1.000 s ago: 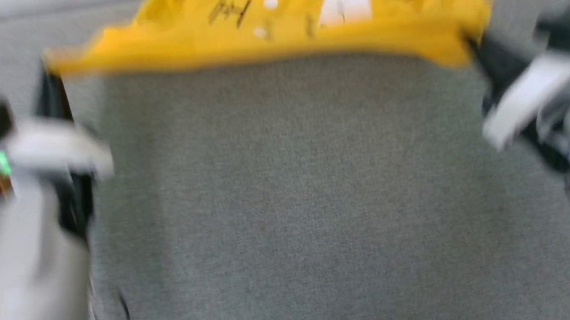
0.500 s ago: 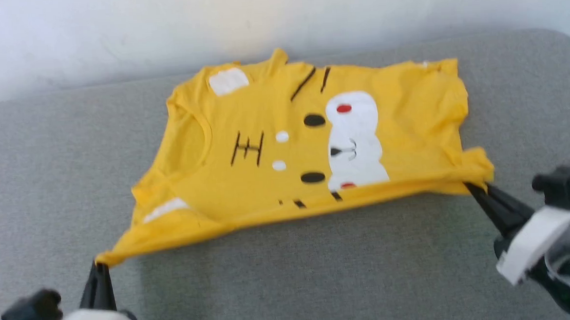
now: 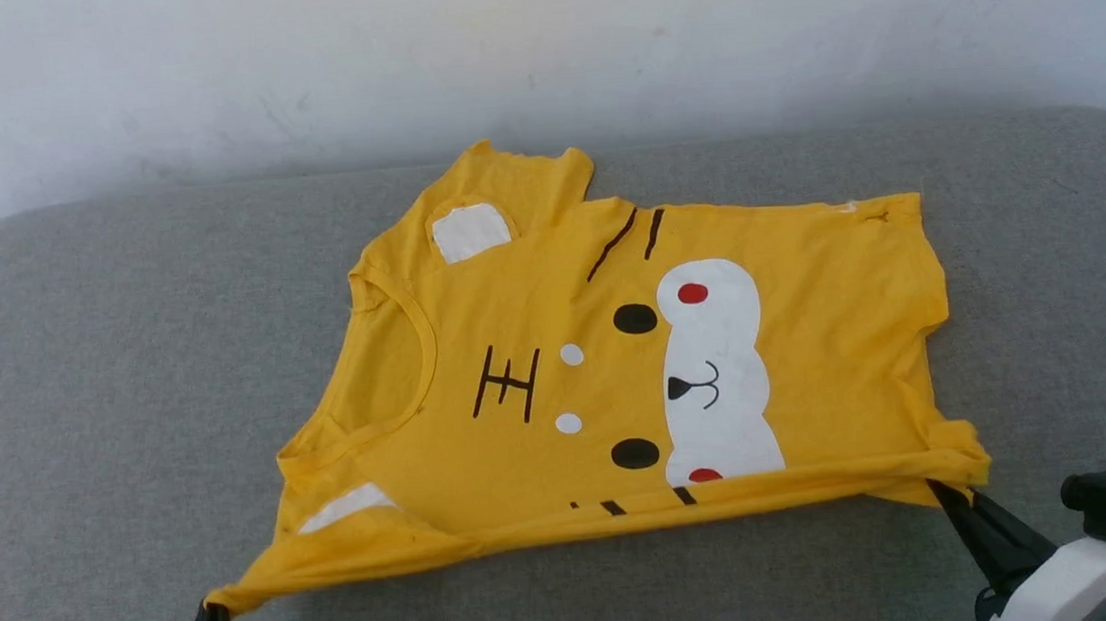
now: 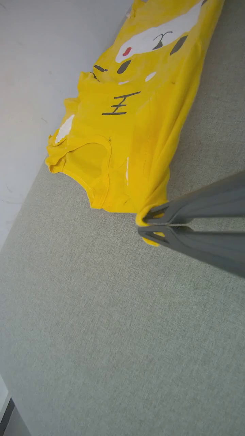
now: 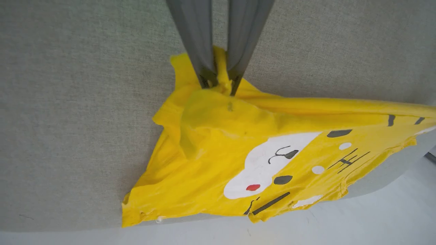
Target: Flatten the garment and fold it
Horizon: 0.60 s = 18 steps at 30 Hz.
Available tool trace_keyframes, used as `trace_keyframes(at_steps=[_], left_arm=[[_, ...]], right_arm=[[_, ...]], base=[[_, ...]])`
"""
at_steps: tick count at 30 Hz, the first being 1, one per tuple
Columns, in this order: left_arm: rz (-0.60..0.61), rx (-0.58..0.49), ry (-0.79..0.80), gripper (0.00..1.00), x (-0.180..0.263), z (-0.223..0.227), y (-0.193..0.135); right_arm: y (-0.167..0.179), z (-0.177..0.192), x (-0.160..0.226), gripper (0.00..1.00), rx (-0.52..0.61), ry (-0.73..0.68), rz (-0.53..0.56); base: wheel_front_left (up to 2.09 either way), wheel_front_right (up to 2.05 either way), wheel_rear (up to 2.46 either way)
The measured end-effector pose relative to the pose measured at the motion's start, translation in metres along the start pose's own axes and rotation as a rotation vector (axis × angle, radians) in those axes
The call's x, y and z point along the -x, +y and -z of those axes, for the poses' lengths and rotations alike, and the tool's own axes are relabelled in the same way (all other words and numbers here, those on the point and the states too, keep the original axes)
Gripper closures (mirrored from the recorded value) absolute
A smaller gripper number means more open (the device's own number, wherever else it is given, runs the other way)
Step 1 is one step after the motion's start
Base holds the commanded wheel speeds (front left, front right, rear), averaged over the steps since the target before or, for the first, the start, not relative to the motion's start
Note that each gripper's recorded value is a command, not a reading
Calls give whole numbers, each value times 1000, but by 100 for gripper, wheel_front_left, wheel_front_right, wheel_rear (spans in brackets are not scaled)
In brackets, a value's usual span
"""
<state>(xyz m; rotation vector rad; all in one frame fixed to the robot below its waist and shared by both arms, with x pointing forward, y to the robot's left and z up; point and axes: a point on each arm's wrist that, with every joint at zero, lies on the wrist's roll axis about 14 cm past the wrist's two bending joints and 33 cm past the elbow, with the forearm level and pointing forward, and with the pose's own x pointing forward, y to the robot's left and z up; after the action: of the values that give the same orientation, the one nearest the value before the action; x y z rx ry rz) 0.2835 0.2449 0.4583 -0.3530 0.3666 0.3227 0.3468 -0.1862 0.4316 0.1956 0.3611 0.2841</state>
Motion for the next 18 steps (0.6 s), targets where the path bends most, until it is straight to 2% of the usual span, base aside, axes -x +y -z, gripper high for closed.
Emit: trace_keyframes(at_steps=[3,4,10,15,18], left_arm=[[28,-13,-31,100,-9,-11,-8],[80,-23,-65,100,-22,-24,-23],[212,-65,-132,100,-71,-53,-69],[267,-94,-111,100,-111,-53,-96],[273,-104,-72,100,-131,-42,-104]], right_arm=[[1,-3,-3,100,-1,4,11],[-1,-2,-7,100,-5,26,23],[-5,-17,-34,100,26,50,22],[-16,-13,-54,100,45,113,40],[-20,-9,-64,94,51,139,46]], base=[[0,0,0],[0,0,0],[0,0,0],[0,0,0],[0,0,0]])
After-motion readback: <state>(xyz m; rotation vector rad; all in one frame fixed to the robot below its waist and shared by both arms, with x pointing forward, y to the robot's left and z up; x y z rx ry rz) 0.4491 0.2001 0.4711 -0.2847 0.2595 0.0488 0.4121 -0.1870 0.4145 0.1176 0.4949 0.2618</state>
